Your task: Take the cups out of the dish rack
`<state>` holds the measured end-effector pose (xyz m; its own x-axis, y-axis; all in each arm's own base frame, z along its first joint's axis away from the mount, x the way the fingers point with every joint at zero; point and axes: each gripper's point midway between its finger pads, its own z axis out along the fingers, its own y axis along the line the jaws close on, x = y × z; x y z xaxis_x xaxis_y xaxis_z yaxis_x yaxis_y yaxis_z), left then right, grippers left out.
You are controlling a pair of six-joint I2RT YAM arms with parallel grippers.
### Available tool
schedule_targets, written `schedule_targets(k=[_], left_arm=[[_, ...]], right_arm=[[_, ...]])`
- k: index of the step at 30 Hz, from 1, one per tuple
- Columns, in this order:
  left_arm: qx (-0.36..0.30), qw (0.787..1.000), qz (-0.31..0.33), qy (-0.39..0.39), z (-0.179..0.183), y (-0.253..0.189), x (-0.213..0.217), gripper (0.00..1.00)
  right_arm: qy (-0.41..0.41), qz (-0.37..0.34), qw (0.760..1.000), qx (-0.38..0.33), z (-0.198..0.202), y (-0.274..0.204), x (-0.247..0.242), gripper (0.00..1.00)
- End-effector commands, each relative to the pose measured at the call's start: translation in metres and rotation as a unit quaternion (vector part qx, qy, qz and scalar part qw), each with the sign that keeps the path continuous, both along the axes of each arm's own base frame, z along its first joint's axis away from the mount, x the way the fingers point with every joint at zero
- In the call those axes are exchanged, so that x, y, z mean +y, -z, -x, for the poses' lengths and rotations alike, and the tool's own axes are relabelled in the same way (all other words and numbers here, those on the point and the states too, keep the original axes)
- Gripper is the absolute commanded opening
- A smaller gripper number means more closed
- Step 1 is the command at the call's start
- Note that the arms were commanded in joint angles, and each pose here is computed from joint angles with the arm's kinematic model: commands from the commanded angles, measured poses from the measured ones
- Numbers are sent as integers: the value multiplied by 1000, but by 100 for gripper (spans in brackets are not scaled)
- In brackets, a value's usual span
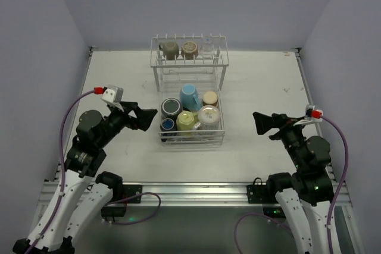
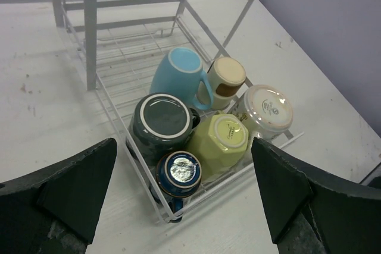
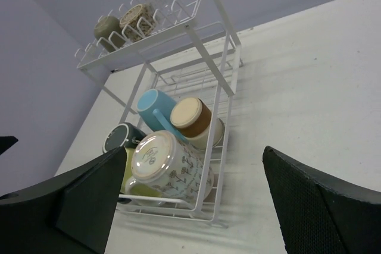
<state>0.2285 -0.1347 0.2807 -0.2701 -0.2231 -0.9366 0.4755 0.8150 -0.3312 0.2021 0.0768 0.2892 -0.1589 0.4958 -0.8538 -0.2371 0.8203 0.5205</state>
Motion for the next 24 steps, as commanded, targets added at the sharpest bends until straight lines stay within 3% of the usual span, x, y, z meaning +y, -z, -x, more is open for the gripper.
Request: schedule_targets(k=[1, 9, 13, 16, 19, 24], left_arm=[[-14, 998, 33, 44, 1, -25, -17, 100], [7, 986, 83, 144, 2, -35, -54, 100], [16, 983, 79, 167, 2, -40, -76, 100], [24, 984, 41, 173, 7, -38, -113, 100], [25, 993, -39, 112, -2, -23, -137, 100], [41, 984, -120, 126, -4, 12, -179, 100]], right_arm=[[23, 12, 1000, 18, 1, 9, -9, 99], [8, 6, 1000, 26, 1, 16, -3, 99], [4, 4, 1000, 25, 0, 14, -2, 99], [6, 5, 1000, 29, -1, 16, -2, 99], [6, 2, 999, 34, -2, 19, -2, 99], [-16, -12, 999, 39, -1, 22, 7, 99]])
